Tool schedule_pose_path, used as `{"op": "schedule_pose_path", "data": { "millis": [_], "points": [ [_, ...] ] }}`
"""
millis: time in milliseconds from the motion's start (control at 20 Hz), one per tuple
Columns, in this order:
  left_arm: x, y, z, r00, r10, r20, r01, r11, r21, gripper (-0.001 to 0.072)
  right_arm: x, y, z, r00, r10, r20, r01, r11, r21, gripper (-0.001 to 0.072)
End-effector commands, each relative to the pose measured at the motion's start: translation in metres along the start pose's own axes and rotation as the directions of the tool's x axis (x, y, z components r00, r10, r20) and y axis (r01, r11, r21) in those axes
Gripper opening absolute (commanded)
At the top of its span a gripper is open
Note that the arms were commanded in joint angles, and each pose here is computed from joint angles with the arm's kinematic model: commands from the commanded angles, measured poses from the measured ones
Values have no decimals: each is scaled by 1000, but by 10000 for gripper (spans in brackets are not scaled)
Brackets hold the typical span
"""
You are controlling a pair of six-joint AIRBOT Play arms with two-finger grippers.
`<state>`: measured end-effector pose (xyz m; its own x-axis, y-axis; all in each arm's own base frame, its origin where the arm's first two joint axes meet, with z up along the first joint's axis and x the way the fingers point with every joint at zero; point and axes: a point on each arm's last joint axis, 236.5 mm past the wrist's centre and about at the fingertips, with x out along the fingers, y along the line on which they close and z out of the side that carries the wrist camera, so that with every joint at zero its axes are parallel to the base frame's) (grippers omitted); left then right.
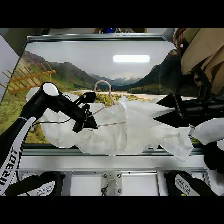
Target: Fold the clothes and pants, and hang the long-sleeved shirts on hangers.
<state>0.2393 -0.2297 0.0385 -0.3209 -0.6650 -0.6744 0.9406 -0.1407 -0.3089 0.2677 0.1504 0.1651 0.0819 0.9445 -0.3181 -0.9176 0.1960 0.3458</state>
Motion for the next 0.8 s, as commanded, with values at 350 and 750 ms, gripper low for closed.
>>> {"op": "schedule_pose_path", "data": {
  "millis": [350,750],
  "points": [
    [0,0,0,1000,0,1,0,1000,1,13,11,1,-1,1000,9,-19,-9,1000,-4,712],
    [0,0,0,1000,-1,0,1,1000,1,14,11,1,0,1000,9,-17,-9,1000,-4,712]
  ]
}}
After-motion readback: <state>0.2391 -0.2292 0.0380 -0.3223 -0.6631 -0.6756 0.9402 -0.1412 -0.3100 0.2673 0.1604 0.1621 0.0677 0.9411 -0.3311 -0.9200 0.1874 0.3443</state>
